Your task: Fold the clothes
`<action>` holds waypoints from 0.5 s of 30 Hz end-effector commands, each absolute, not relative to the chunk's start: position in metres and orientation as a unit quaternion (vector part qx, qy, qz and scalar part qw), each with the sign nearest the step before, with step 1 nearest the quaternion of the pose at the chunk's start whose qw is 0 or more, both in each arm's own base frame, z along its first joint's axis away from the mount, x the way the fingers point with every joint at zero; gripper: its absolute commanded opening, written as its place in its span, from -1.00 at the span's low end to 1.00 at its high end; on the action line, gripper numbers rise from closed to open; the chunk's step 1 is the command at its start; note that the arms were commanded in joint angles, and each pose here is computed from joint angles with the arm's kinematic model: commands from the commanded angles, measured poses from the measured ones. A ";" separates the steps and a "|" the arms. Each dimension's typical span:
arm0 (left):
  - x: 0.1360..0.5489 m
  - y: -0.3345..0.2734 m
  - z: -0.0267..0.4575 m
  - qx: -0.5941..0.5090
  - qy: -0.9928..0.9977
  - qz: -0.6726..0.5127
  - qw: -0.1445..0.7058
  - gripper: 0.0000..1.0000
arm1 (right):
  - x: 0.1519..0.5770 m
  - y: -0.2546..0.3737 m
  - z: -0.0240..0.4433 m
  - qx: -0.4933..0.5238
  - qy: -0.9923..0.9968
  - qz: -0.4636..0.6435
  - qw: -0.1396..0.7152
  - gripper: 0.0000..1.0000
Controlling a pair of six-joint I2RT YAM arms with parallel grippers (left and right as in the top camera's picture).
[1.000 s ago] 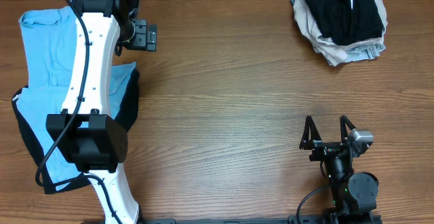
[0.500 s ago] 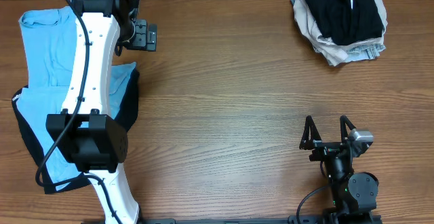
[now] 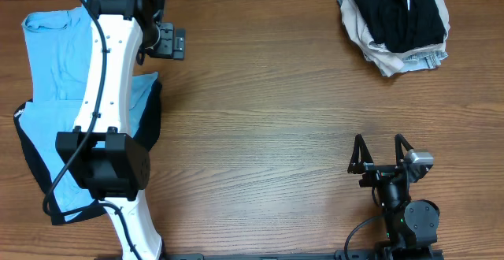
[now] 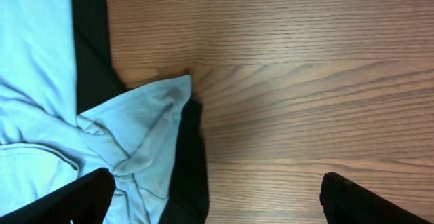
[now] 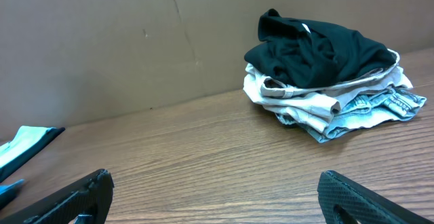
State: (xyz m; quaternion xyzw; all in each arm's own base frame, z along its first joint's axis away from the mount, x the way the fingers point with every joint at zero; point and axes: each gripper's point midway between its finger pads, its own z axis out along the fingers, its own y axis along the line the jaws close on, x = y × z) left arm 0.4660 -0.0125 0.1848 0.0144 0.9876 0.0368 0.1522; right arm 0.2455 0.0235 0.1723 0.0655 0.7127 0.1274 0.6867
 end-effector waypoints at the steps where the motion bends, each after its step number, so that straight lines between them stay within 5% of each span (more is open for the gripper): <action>1: 0.468 -0.026 0.184 0.032 0.987 0.031 0.154 1.00 | 0.246 0.022 0.171 0.068 0.711 0.126 0.689 1.00; 7: 0.461 -0.030 0.221 0.035 0.980 0.028 0.195 1.00 | 0.246 0.022 0.171 0.068 0.711 0.126 0.689 1.00; 15: 0.401 -0.024 0.360 0.026 0.934 0.018 0.355 1.00 | 0.246 0.022 0.171 0.068 0.711 0.126 0.689 1.00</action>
